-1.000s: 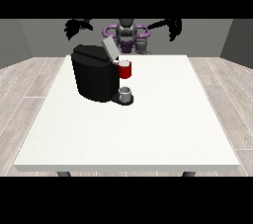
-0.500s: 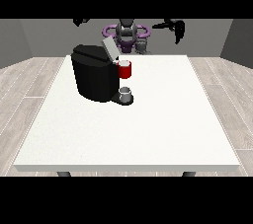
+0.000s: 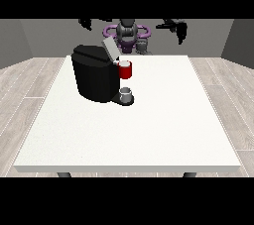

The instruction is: Insert the coffee pod into the coffee machine and close the lid

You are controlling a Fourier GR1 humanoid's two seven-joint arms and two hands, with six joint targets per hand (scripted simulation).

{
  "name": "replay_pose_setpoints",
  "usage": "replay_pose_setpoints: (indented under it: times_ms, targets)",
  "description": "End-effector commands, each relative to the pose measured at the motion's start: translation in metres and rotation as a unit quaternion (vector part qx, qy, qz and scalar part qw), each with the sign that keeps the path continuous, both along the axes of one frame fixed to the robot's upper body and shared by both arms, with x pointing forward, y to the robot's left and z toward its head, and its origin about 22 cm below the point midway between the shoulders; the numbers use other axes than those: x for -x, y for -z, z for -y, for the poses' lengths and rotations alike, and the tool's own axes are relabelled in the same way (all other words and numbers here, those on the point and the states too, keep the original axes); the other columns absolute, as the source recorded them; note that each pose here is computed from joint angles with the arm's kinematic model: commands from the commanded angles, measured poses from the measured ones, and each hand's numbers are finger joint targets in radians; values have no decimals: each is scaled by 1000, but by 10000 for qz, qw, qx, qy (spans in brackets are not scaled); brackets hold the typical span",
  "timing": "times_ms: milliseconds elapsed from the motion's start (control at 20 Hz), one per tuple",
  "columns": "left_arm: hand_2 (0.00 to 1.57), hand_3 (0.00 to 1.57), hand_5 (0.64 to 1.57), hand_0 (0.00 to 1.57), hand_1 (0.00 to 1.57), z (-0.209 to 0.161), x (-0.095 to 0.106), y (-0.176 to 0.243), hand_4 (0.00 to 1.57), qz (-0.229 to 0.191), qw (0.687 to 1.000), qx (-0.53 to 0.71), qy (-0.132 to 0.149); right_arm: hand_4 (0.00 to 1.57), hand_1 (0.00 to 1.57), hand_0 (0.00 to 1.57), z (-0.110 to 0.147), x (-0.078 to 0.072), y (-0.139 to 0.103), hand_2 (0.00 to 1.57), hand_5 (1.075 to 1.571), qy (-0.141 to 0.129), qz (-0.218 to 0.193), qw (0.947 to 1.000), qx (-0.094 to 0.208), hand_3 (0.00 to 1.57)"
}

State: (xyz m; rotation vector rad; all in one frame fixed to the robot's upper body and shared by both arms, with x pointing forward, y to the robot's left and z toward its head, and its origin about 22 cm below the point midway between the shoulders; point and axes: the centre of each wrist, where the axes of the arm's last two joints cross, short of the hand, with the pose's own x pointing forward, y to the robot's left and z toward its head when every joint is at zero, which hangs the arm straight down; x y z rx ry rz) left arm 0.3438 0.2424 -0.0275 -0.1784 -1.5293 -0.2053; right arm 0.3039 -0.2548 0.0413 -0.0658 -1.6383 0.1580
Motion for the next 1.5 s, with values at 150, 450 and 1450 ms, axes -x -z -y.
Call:
replay_pose_setpoints:
  times_ms: [150,450,1450]
  targets:
    - [0,0,1571,0,0,13,18,-15,0,5,10000,83,-48,0,0,0,-1,-22,-5,0,1571,-62,-107,9998,-161,0]
    - [0,0,1571,0,0,2,25,-31,0,308,9992,225,-105,0,0,0,2,-40,-8,0,1571,-18,-121,9996,-245,0]
    - [0,0,1571,0,0,-19,34,-68,124,945,9947,186,-368,40,0,0,-26,-79,-20,0,1571,-394,383,9984,142,0]
